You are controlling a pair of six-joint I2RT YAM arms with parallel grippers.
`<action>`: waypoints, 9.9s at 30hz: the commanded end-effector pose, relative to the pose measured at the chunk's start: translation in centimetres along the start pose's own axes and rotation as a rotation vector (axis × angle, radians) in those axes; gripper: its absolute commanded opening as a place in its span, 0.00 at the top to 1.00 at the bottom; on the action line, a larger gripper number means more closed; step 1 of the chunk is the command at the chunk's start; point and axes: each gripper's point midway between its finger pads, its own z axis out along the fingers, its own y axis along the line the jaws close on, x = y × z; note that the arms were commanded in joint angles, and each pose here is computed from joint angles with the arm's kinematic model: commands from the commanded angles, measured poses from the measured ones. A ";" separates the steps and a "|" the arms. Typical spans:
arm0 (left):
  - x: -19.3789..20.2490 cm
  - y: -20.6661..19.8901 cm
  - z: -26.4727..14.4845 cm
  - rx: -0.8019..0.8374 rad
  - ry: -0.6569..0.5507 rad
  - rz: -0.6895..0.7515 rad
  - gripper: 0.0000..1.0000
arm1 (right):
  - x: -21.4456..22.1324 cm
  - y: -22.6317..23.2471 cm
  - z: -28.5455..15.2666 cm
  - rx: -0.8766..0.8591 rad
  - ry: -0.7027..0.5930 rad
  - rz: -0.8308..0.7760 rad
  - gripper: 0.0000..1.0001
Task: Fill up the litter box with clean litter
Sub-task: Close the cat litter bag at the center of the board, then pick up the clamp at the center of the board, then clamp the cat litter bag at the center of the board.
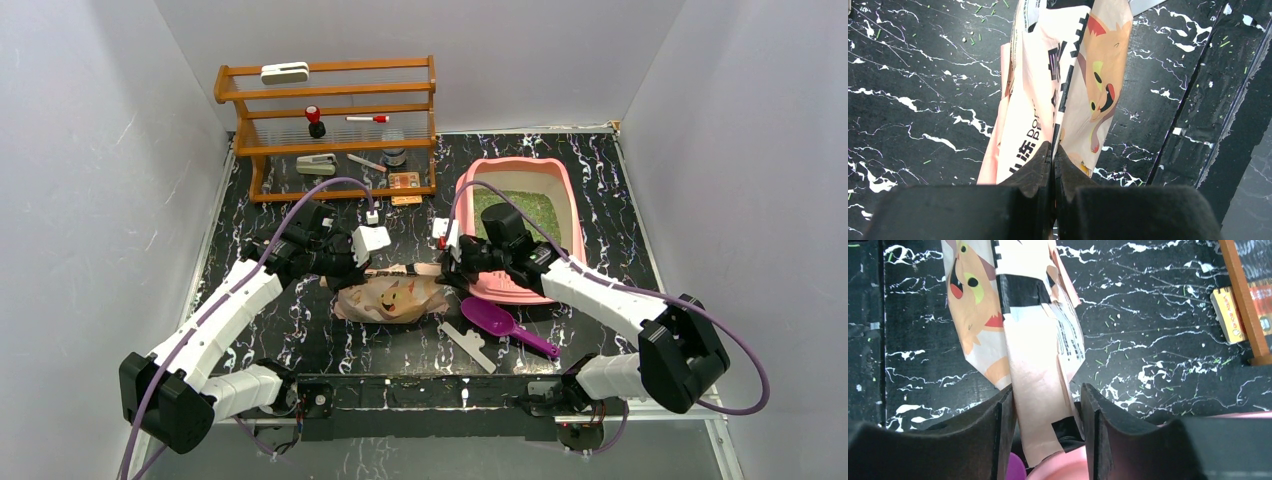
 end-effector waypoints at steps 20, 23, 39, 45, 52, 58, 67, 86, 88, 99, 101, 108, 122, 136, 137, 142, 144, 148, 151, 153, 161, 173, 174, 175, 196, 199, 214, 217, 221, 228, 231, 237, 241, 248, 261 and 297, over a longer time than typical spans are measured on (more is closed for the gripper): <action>-1.1 -0.7 -1.1 0.009 -0.051 0.007 1.00 | -3.3 2.9 -2.7 -0.072 -0.159 -0.120 0.27; -1.3 -0.8 -1.2 0.010 -0.056 0.005 1.00 | -1.6 1.8 -1.5 -0.047 -0.097 -0.074 0.34; -1.0 -0.8 -1.3 0.006 -0.042 0.007 1.00 | -1.5 1.8 -1.2 -0.085 -0.040 -0.002 0.52; -1.1 -0.9 -1.3 0.017 -0.044 0.005 1.00 | -5.3 0.7 -0.6 -0.065 -0.192 -0.023 0.34; -1.5 -0.7 -1.4 0.006 -0.054 0.000 1.00 | -5.7 0.5 2.8 -0.107 -0.193 -0.004 0.43; -1.4 -0.5 -1.4 -0.008 -0.045 -0.011 1.00 | -4.0 0.4 2.8 -0.068 -0.143 -0.013 0.56; -1.7 -0.1 -1.8 -0.045 -0.068 -0.024 0.95 | -3.3 2.1 2.7 -0.169 -0.112 0.015 0.75; -5.1 -0.1 -2.7 -0.055 -0.207 -0.038 0.50 | -6.8 -1.3 -1.8 0.119 -0.138 0.011 0.35; -5.8 -0.1 -2.9 -0.057 -0.244 -0.033 0.45 | -7.0 -0.8 -3.2 0.157 -0.159 0.034 0.31; -8.6 0.3 -4.2 -0.096 -0.366 -0.071 0.33 | -3.4 3.8 -7.8 0.261 -0.155 0.601 0.21; -9.7 0.3 -4.7 -0.105 -0.426 -0.114 0.29 | -1.7 5.0 -7.7 0.255 -0.069 0.773 0.21; -11.1 1.1 -6.4 -0.186 -0.550 -0.315 0.02 | 4.0 10.8 -7.3 0.172 0.239 1.190 0.25; -10.7 3.2 -7.6 -0.318 -0.545 -0.534 0.02 | 9.7 10.9 -6.9 0.420 0.436 1.215 0.36; -10.2 2.9 -9.2 -0.363 -0.514 -0.522 0.02 | 11.8 9.8 -4.9 0.459 0.335 1.071 0.44; -10.0 2.8 -9.4 -0.370 -0.507 -0.521 0.02 | 11.5 9.6 -4.6 0.446 0.323 1.057 0.45; -9.3 2.8 -9.4 -0.391 -0.513 -0.527 0.02 | 12.2 9.2 -4.1 0.465 0.364 1.043 0.44; -9.3 2.7 -9.1 -0.379 -0.507 -0.534 0.02 | 12.2 8.8 -3.7 0.470 0.363 1.032 0.45; -9.3 2.7 -8.6 -0.360 -0.492 -0.539 0.02 | 12.2 8.7 -3.1 0.452 0.351 1.013 0.52; -9.4 2.8 -8.4 -0.352 -0.482 -0.527 0.02 | 11.7 9.1 -2.7 0.394 0.331 0.992 0.61; -9.3 2.8 -8.3 -0.351 -0.475 -0.518 0.02 | 11.3 9.3 -2.5 0.367 0.324 0.975 0.65; -8.9 2.4 -8.5 -0.355 -0.465 -0.523 0.02 | 12.1 9.8 -2.2 0.325 0.385 0.934 0.59; -8.1 2.4 -8.2 -0.362 -0.437 -0.540 0.02 | 9.5 11.0 -2.2 0.178 0.307 0.864 0.97; -8.1 2.5 -8.1 -0.359 -0.433 -0.546 0.02 | 9.2 11.3 -2.3 0.156 0.300 0.862 1.00; -8.1 2.5 -7.9 -0.355 -0.431 -0.552 0.02 | 8.8 11.6 -2.3 0.132 0.295 0.860 1.00; -11.6 4.5 -8.3 -0.350 -0.545 -0.896 0.02 | -5.9 9.3 -6.3 0.047 -0.109 0.668 1.00; -12.3 4.6 -8.6 -0.339 -0.574 -0.953 0.02 | -8.1 6.3 -7.5 0.190 -0.207 0.629 1.00; -18.6 3.5 -2.8 -0.276 -0.652 -1.048 0.18 | -16.1 -2.2 -7.3 0.448 -0.402 0.490 1.00; -18.7 3.6 -2.8 -0.284 -0.675 -1.044 0.24 | -16.4 -2.6 -7.3 0.458 -0.417 0.489 1.00; -18.7 4.1 -3.0 -0.303 -0.694 -1.048 0.36 | -16.7 -2.2 -7.1 0.432 -0.430 0.487 1.00; -18.5 4.0 -2.3 -0.296 -0.678 -1.048 0.39 | -16.9 -1.8 -7.0 0.411 -0.460 0.508 1.00; -18.5 3.9 -2.2 -0.294 -0.669 -1.031 0.49 | -17.1 -1.8 -7.0 0.406 -0.470 0.516 1.00; -18.5 3.9 -2.2 -0.293 -0.674 -1.024 0.60 | -17.7 -1.2 -6.7 0.357 -0.478 0.513 1.00; -18.5 4.0 -2.4 -0.295 -0.681 -1.018 0.68 | -17.5 -0.8 -6.3 0.328 -0.468 0.510 1.00; -17.8 4.1 -2.7 -0.322 -0.694 -1.042 1.00 | -17.6 -0.4 -6.0 0.302 -0.454 0.531 0.83; -18.1 4.0 -4.3 -0.339 -0.715 -0.977 1.00 | -14.9 -4.2 -10.1 0.223 -0.340 0.787 0.16; -18.1 5.3 -2.8 -0.113 -0.688 -1.183 1.00 | -16.4 -3.4 -4.2 0.060 -0.237 0.672 0.43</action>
